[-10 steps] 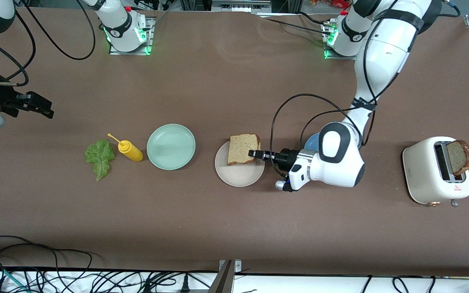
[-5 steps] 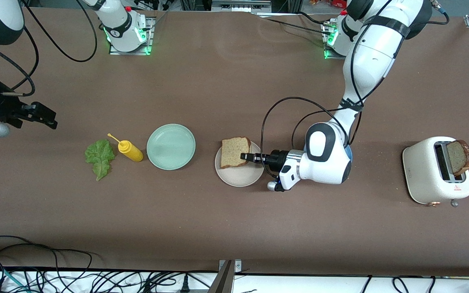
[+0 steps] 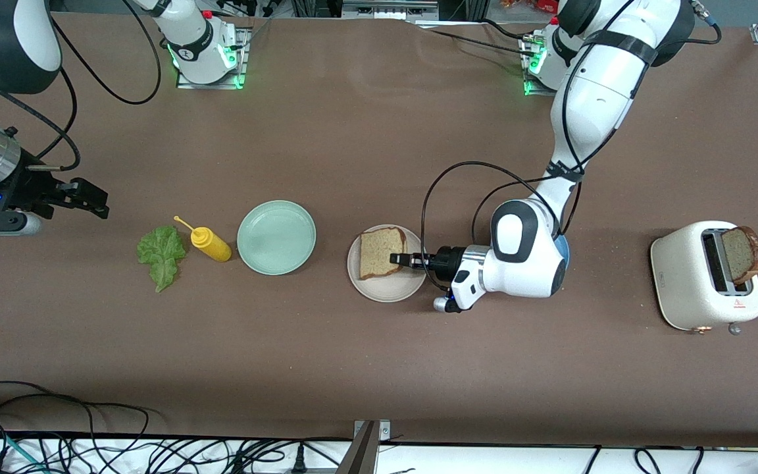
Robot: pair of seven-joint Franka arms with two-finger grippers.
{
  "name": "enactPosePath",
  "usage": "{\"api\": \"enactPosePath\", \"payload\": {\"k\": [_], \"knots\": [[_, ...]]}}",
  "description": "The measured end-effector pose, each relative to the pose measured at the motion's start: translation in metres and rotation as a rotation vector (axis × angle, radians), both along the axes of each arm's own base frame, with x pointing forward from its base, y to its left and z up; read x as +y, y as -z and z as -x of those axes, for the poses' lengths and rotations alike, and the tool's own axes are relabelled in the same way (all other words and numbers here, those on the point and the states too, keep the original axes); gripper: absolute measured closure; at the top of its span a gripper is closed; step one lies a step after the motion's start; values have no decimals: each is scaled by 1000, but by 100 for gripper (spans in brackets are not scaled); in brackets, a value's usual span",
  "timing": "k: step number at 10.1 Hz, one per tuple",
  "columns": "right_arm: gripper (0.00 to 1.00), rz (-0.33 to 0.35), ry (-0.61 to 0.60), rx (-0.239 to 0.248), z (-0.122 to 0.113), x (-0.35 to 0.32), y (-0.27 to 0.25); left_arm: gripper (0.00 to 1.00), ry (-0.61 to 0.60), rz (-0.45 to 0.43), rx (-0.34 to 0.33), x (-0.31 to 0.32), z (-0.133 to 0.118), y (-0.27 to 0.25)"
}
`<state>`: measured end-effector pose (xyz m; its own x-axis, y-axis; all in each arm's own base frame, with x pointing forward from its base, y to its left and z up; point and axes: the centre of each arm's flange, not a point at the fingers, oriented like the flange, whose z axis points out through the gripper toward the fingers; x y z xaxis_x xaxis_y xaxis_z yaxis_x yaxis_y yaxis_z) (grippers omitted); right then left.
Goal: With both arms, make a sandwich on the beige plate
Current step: 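Carry the bread slice over the beige plate and lower it flat, then release the bread with the left gripper while the right gripper reaches the lettuce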
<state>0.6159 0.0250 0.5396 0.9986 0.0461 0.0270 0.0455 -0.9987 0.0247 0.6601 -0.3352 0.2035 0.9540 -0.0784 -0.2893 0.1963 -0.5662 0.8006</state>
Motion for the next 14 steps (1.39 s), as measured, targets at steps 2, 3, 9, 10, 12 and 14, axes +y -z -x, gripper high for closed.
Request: {"api": "enactPosePath", "payload": {"k": [2, 3, 9, 10, 12, 14], "knots": [[0, 2, -4, 96, -6, -24, 42, 56, -6, -9, 2, 6, -2, 5], [0, 1, -3, 138, -13, -37, 68, 38, -5, -18, -3, 9, -3, 6], [0, 1, 8, 129, -6, -45, 163, 21, 84, -116, -30, 75, -25, -3], [0, 4, 11, 98, -1, -46, 189, 21, 96, -123, -29, 86, -28, -7], [0, 8, 13, 43, 4, -50, 235, 14, 136, -172, -53, 99, -31, -19], [0, 15, 21, 44, 4, -57, 280, 0, 187, -270, -95, 114, -35, -39]]}}
